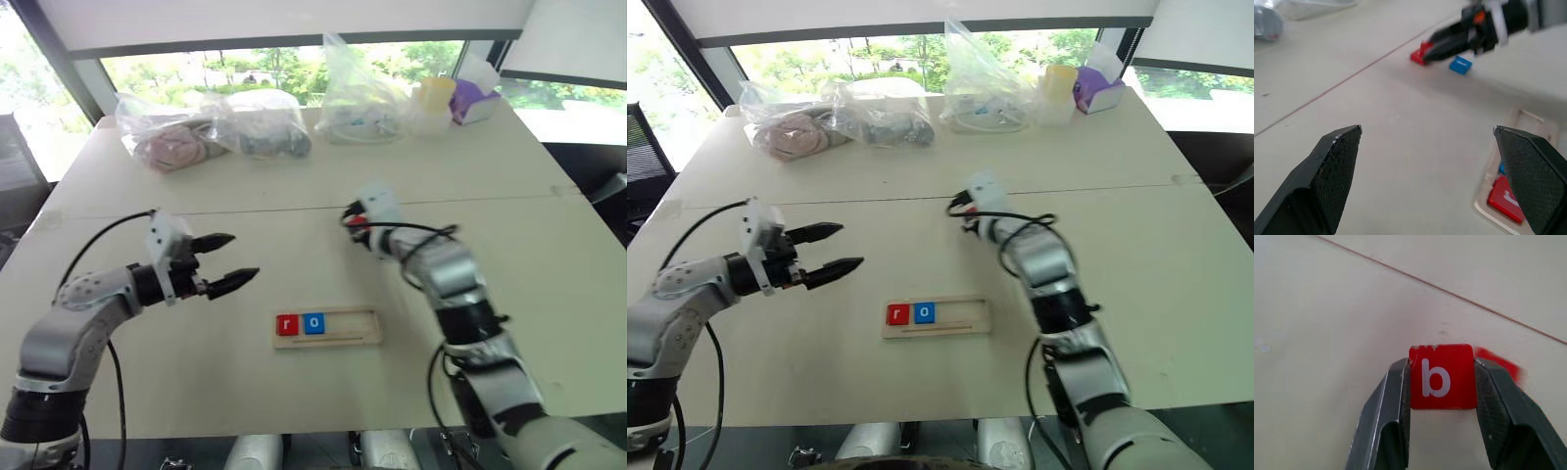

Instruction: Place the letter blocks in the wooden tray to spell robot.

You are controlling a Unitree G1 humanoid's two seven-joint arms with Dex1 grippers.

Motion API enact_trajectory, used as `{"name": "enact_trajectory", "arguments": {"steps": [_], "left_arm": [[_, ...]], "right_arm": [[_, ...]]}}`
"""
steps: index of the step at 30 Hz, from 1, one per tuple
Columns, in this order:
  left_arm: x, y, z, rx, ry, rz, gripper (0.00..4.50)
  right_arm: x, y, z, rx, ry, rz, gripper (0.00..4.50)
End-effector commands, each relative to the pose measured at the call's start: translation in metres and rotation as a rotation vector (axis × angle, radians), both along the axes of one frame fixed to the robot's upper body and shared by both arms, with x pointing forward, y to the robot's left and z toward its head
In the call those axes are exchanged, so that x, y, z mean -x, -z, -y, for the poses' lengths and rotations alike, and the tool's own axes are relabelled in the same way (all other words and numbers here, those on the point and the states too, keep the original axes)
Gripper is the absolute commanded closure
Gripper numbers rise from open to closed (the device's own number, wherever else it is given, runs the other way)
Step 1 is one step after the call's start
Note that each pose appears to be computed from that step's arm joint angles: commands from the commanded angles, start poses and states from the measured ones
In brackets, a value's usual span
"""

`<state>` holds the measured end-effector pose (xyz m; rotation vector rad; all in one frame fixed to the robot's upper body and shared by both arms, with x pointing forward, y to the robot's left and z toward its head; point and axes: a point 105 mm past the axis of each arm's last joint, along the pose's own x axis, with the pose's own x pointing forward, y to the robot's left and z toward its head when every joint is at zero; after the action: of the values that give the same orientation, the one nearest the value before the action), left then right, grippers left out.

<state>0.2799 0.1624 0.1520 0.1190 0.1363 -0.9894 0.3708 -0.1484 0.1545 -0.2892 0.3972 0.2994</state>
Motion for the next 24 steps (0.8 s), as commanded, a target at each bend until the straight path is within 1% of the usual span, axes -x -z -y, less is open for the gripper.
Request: {"name": "enact_trajectory", "arguments": {"steps": [1, 3, 5, 9, 13, 20, 24], "left_arm": [[0.010, -0.003, 0.017, -0.050, 0.127, 0.046, 0.00], [0.013, 0.002, 0.021, -0.070, 0.177, 0.041, 0.00], [0.014, 0.004, 0.025, -0.067, 0.215, 0.035, 0.00], [0.010, 0.005, 0.028, -0.069, 0.247, 0.037, 0.00], [0.002, 0.005, 0.030, -0.074, 0.259, 0.048, 0.00], [-0.001, 0.004, 0.028, -0.082, 0.255, 0.058, 0.00], [-0.003, 0.005, 0.025, -0.085, 0.234, 0.061, 0.00]], "right_arm": [[0.048, -0.007, 0.035, 0.011, 0.074, -0.042, 3.31], [0.072, 0.001, 0.050, 0.031, 0.121, -0.089, 3.31], [0.094, 0.016, 0.061, 0.035, 0.157, -0.131, 3.31], [0.121, 0.035, 0.072, 0.045, 0.207, -0.180, 3.31], [0.128, 0.041, 0.069, 0.016, 0.243, -0.176, 3.31], [0.144, 0.057, 0.057, -0.040, 0.280, -0.199, 3.31], [0.146, 0.061, 0.057, -0.060, 0.341, -0.196, 3.31]]}}
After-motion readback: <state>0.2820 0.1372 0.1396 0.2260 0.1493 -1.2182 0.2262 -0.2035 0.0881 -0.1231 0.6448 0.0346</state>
